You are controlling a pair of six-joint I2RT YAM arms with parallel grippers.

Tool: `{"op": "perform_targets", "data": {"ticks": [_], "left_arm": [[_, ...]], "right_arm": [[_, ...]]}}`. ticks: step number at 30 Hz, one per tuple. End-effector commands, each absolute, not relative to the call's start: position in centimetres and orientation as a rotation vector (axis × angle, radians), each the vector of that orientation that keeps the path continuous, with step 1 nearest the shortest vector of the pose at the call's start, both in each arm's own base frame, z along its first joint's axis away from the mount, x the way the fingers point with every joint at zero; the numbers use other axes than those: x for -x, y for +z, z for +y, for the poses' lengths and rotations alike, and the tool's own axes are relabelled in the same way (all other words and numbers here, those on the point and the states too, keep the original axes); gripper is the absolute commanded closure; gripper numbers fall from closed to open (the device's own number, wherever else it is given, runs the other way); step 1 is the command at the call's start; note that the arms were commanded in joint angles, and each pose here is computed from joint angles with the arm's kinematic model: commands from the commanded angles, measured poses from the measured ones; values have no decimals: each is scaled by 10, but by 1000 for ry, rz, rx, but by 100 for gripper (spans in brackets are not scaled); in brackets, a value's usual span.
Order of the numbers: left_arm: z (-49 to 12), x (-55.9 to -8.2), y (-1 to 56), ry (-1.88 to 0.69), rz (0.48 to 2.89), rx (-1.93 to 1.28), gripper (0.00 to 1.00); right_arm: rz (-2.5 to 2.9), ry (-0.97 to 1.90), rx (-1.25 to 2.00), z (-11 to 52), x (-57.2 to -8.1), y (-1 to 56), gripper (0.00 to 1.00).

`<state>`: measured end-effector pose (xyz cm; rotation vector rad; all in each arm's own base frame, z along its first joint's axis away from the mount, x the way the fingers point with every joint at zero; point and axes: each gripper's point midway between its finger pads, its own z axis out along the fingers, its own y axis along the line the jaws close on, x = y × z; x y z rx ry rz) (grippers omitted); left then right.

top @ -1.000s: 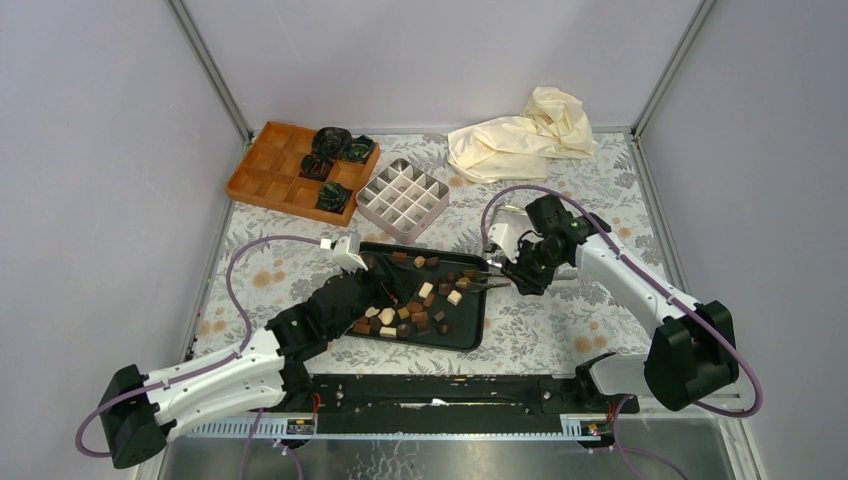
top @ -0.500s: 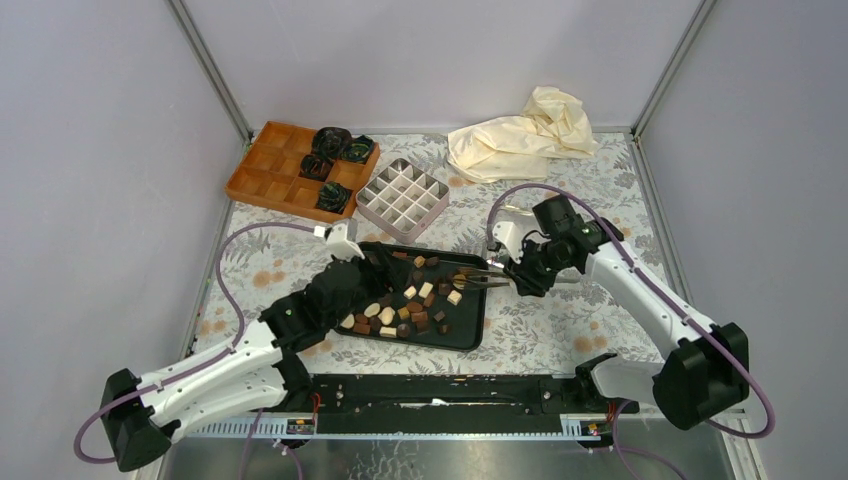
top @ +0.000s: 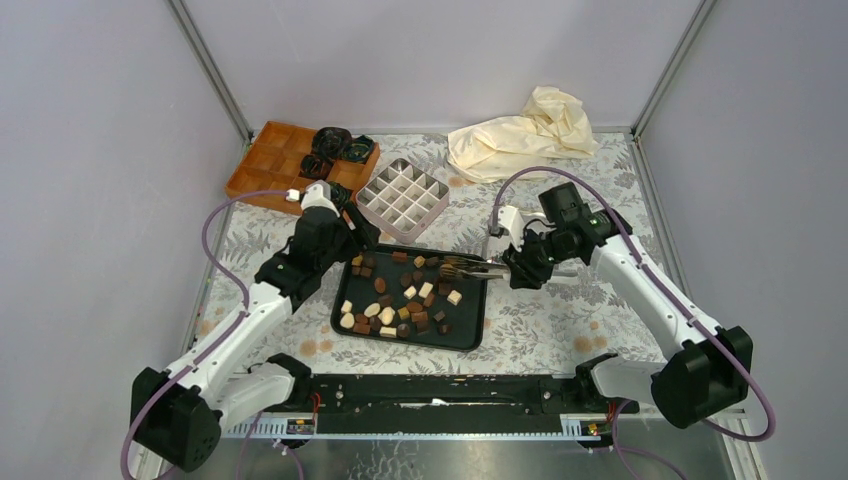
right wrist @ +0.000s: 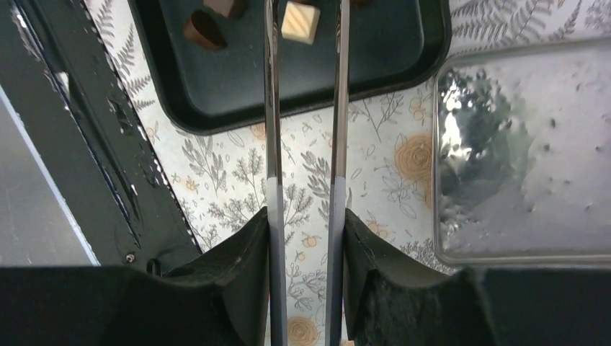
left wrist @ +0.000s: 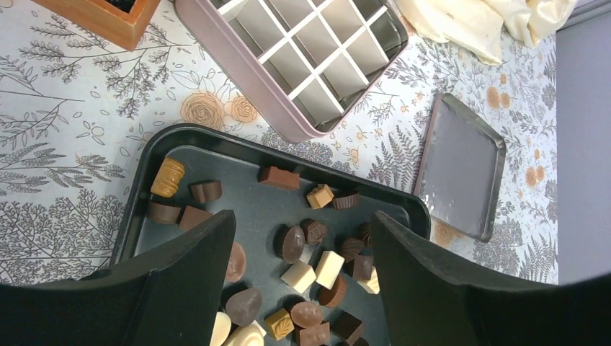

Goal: Pack the chocolate
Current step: Pick up the fake chocolate from the plate, then place the fake chocolate in the packing box.

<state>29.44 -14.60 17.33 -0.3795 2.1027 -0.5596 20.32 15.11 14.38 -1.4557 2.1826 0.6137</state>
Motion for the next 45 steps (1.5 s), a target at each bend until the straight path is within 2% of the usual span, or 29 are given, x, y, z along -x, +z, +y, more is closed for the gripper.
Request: {"op": "perform_targets", "data": {"ticks": [1, 7, 15, 25, 36, 45], "left_arm": [[-154, -294, 177, -608, 2154, 304, 25], [-153, -283, 168, -662, 2138, 355, 25], [-155, -255, 165, -855, 2037, 470, 25], [-152, -242, 153, -947, 1988, 580, 25], [-131, -244, 153, -785, 2008, 603, 25], [-108, -240, 149, -638, 2007, 631, 24]], "right_arm": [[2094, 705, 1412, 171, -216, 173, 100], [2049, 748, 1340, 190, -239, 195, 100], [2011, 799, 1245, 223, -287, 220, 100], [2009, 833, 1181, 270, -344, 225, 100], [2032, 789, 1156, 303, -386, 217, 100], [2063, 716, 1183, 318, -399, 201, 98]]}}
